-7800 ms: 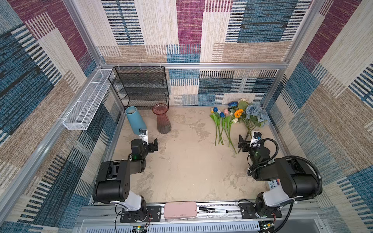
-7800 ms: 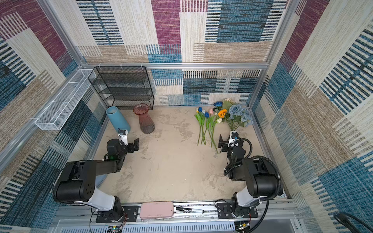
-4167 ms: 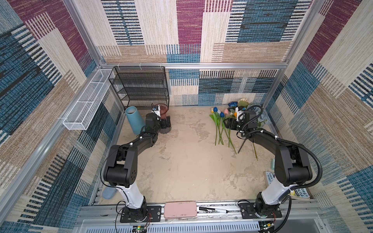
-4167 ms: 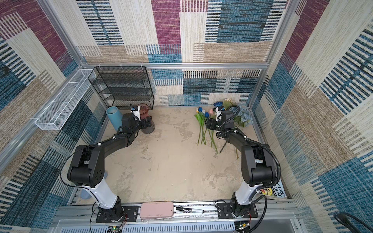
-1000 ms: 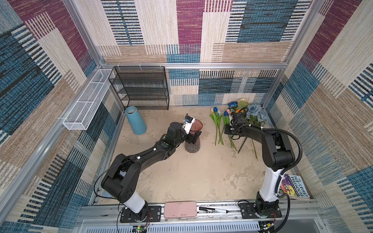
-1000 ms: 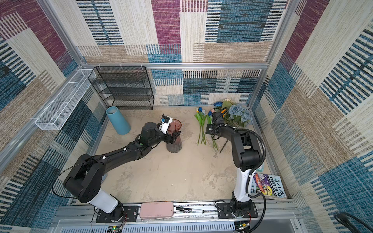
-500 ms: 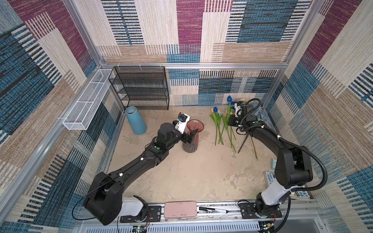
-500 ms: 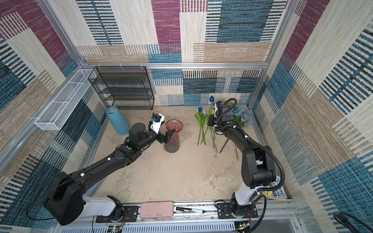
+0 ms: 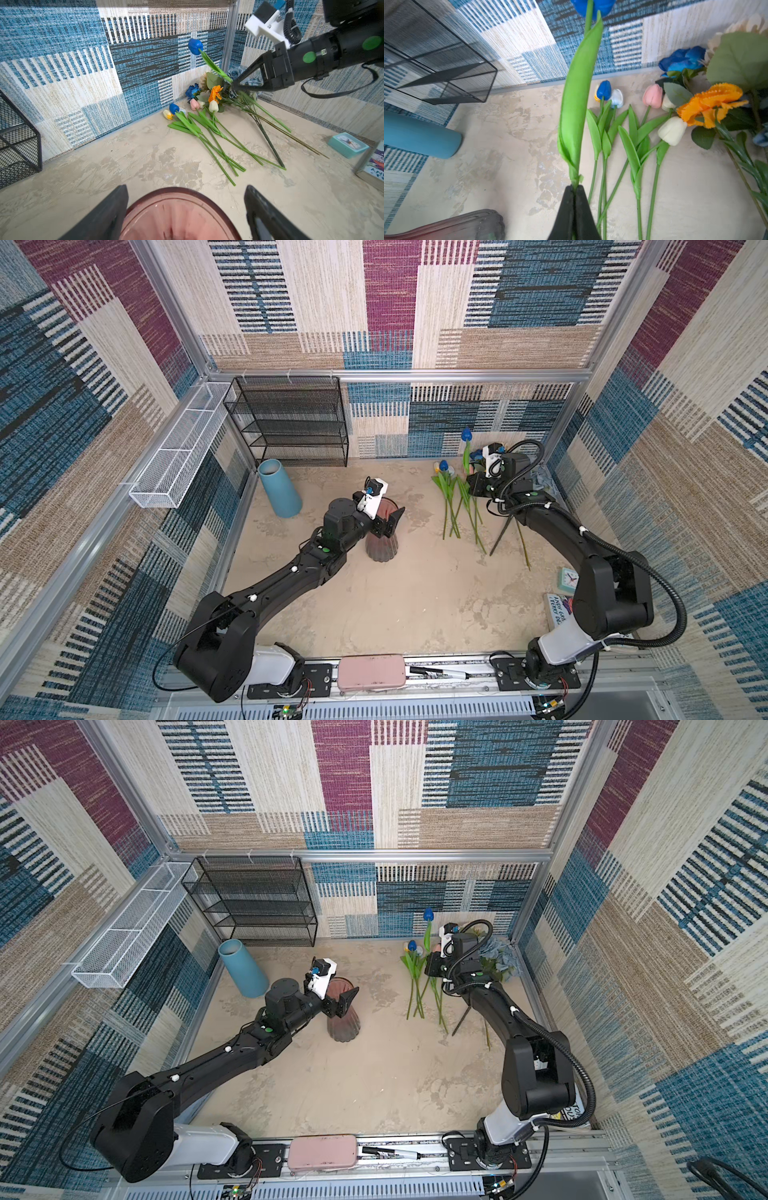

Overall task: Arrange the flowers into the vase
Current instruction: 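Lift the blue tulip with the right gripper and carry it over the pink vase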

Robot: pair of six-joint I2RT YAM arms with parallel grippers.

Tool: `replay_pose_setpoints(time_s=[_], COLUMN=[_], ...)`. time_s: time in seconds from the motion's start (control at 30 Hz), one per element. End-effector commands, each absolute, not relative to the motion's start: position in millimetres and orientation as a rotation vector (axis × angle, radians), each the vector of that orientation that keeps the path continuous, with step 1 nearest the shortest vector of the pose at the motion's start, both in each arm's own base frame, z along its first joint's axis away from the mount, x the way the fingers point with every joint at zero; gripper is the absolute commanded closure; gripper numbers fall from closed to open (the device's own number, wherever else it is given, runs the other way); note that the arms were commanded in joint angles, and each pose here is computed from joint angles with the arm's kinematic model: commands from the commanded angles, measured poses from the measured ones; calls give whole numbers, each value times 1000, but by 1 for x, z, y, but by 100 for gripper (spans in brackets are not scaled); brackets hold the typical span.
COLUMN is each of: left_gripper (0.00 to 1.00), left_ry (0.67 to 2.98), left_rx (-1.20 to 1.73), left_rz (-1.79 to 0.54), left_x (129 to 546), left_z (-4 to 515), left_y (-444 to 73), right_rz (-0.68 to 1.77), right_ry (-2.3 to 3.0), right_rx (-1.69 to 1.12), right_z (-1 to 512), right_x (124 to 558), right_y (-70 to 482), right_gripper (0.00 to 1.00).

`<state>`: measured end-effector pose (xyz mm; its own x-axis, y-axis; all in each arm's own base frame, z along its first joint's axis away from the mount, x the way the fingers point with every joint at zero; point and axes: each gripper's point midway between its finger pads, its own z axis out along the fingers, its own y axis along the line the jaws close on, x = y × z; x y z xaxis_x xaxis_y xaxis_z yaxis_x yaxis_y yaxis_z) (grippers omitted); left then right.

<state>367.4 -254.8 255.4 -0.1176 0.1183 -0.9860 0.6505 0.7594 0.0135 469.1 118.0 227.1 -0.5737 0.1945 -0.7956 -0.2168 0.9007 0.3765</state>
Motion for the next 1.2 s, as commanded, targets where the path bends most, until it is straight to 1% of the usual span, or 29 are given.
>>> replay_pose_setpoints(time_s=[0.0, 0.07, 0.2, 0.27, 0.33, 0.4, 0.43, 0.47, 0.53, 0.63, 0.77, 0.83, 1.0, 1.17], left_gripper=[9, 8, 7, 7, 11, 16, 21, 24, 34, 37, 42, 41, 41, 42], left_ry=[1590, 1570, 1473, 1457, 1518, 1619, 1679, 1739, 1838, 1950, 2069, 2104, 2180, 2234], left_rx=[632, 645, 607, 516, 358, 197, 103, 10, -139, -259, -214, -190, -130, -78], left_rz=[-490, -499, -508, -477, -436, -384, -352, -337, -355, -375, -431, -476, -541, -595], left_x=[365, 359, 340, 336, 343, 355, 362, 368, 375, 379, 382, 384, 388, 391], left_z=[279, 297, 352, 370, 376, 360, 345, 328, 291, 236, 183, 165, 135, 111], left_y=[-253, -253, -240, -221, -189, -154, -133, -113, -83, -58, -69, -78, -95, -117], right_rz=[655, 725, 862, 937, 1007, 1054, 1078, 1102, 1140, 1186, 1234, 1250, 1296, 1315], right_ry=[1945, 1855, 1635, 1537, 1430, 1335, 1286, 1237, 1142, 1038, 964, 952, 936, 952], right_rx=[-109, -185, -353, -411, -482, -539, -563, -588, -643, -692, -690, -674, -674, -687], right_z=[278, 307, 367, 388, 406, 420, 427, 433, 440, 447, 439, 430, 413, 401], right_x=[466, 456, 423, 407, 389, 373, 364, 356, 340, 327, 327, 334, 346, 349], right_y=[136, 151, 185, 200, 220, 240, 251, 261, 282, 306, 326, 333, 352, 366], right_gripper=[100, 100, 100, 100, 100, 100, 100, 100, 100, 100, 100, 100, 100, 100])
